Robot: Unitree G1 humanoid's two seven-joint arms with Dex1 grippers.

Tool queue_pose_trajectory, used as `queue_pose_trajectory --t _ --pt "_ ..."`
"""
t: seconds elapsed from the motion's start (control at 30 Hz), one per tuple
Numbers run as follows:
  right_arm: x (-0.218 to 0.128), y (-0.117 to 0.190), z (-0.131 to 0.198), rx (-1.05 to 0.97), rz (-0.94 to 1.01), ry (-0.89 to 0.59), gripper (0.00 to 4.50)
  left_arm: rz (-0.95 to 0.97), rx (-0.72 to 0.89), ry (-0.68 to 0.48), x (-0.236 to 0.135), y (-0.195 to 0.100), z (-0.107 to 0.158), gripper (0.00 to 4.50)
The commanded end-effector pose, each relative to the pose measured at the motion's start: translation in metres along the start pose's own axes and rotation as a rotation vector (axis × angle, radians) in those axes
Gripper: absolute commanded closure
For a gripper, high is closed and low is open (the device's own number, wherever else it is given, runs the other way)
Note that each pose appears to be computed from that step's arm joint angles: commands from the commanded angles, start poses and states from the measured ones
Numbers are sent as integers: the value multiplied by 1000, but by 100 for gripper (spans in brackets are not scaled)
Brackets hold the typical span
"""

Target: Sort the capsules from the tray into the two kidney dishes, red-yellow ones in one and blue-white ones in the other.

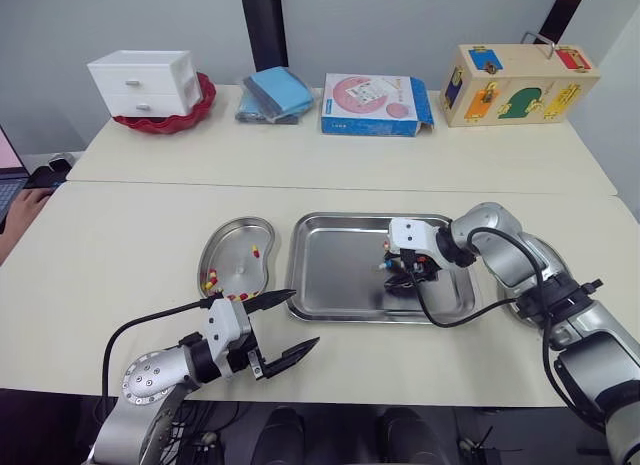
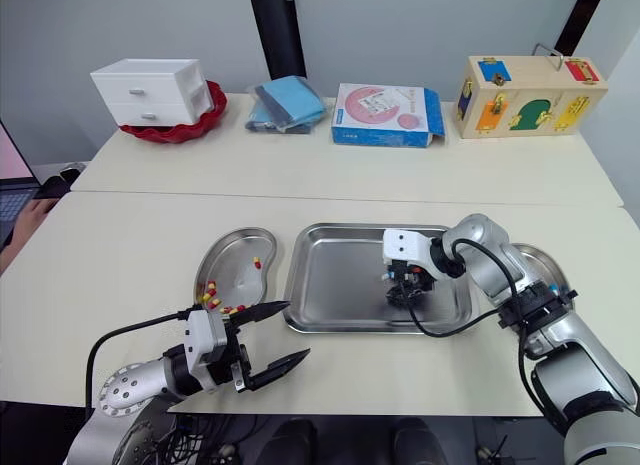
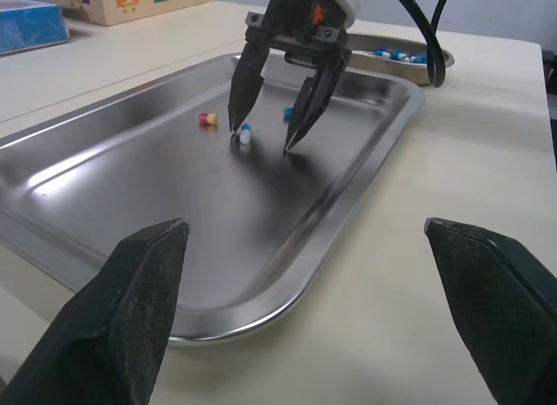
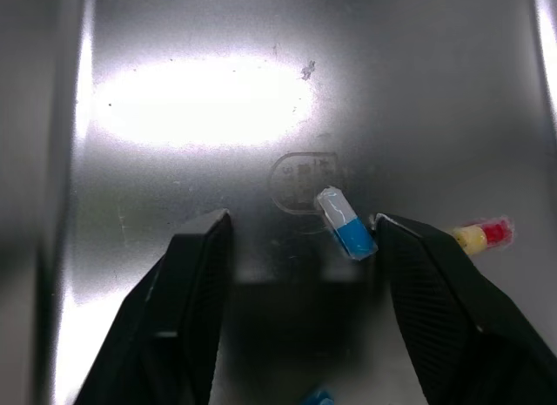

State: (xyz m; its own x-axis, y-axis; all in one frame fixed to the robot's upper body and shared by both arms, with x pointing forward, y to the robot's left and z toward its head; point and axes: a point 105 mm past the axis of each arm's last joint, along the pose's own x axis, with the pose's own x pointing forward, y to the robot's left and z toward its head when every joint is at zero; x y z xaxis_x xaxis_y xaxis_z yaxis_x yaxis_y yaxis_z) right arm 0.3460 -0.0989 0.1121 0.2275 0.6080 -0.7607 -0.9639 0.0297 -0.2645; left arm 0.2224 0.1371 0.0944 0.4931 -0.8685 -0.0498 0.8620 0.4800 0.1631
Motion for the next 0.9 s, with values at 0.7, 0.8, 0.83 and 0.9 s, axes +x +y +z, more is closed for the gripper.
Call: queue_pose_trajectory --t 0.7,0.8,0.83,0.9 --pt "-58 31 9 42 -175 -122 450 -190 -18 -67 -3 -7 11 0" --pt "-88 41 -6 153 -278 -129 450 -273 -35 -125 -2 -13 17 0" --pt "-98 45 -12 199 -312 -122 450 -293 -38 -139 -1 -14 18 0" --pt "-116 51 -26 292 -382 -107 450 -314 -41 -157 1 -14 18 0"
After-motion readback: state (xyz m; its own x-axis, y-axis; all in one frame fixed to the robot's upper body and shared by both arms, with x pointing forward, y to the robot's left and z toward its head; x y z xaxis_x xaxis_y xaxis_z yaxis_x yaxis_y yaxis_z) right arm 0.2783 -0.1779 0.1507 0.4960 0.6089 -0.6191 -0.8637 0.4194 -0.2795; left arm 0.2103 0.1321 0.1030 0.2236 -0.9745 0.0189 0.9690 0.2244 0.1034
